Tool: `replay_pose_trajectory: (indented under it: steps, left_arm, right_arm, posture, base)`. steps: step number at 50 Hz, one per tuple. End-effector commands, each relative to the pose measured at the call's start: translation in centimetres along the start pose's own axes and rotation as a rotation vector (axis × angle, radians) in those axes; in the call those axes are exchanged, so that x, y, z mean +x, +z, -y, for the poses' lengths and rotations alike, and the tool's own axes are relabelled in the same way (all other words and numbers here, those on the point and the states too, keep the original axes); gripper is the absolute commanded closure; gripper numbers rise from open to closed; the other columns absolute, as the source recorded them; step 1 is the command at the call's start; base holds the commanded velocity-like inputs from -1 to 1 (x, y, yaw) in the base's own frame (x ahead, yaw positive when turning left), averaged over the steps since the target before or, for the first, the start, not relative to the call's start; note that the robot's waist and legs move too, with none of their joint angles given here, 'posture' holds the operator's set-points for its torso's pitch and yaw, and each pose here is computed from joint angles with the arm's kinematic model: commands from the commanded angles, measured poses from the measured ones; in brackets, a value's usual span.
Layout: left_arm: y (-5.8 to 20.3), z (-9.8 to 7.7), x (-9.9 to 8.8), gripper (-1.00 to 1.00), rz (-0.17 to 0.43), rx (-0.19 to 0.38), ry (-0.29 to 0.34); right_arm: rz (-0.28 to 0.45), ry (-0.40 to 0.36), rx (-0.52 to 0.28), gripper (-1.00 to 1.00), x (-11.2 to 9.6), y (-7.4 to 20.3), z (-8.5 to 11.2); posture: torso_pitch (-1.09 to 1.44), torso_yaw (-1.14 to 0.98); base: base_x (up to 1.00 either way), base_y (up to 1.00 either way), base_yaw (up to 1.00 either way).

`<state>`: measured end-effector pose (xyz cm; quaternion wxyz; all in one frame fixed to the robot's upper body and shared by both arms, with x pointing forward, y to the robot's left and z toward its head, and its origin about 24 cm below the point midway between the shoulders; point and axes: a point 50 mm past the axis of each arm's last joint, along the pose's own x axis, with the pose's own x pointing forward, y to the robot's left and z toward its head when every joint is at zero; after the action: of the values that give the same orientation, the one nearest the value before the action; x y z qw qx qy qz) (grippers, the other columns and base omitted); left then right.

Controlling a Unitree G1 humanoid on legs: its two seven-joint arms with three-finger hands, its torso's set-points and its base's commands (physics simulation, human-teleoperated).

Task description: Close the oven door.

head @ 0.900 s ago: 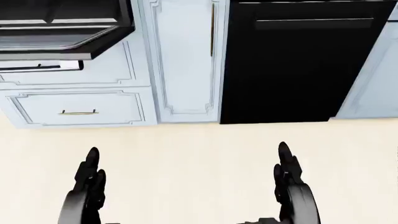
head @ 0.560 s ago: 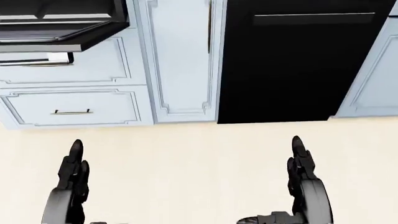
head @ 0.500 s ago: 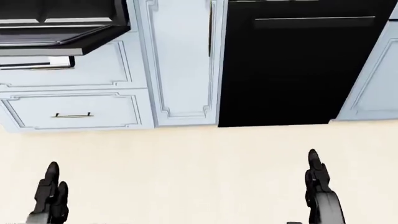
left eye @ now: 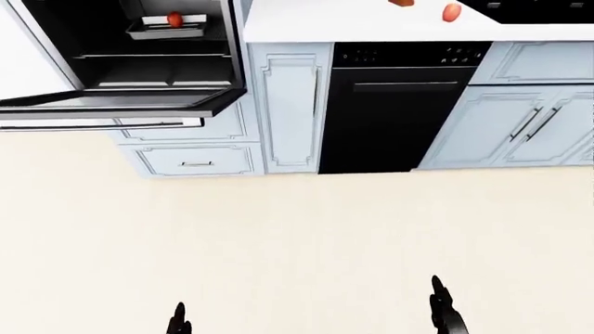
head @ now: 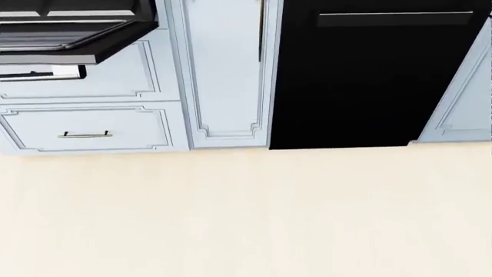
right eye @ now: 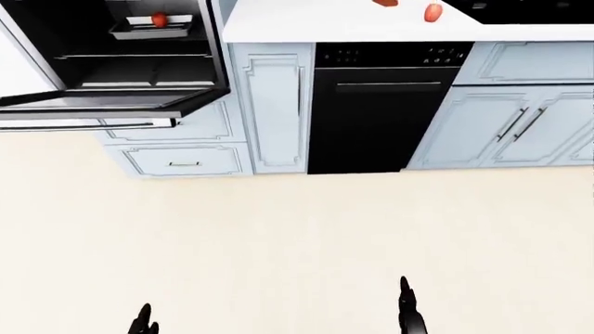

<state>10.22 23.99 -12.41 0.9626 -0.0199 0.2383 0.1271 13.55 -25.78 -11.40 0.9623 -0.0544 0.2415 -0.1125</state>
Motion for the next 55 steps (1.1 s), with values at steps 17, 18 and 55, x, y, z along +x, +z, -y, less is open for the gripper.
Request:
replay_pose_trajectory:
  steps: [17,18,55]
  left_arm:
    - [-0.04,-0.46,-0.24,-1.0,0.004,0.004,0.011]
    - [-0.07,-0.4,-0.26,-1.0,0.003,0.003,0.009]
    - [-0.16,-0.22,-0.27,-1.0,-0.005,0.017,-0.002]
  right_arm:
    - [0.04,-0.033,-0.028,-1.0,-0.37,0.2,0.83]
    - [0.038,-0.036,-0.025,-1.0,-0.35,0.2,0.89]
    - [0.034,-0.031,-0.023,-1.0,-0.36,0.15,0.92]
  posture:
    - [0.0,0.0]
    - [0.0,0.0]
    - [0.0,0.0]
  base:
    - [0.0,0.01,0.0]
    - [0.0,0.17,0.0]
    - [0.0,0.17,0.0]
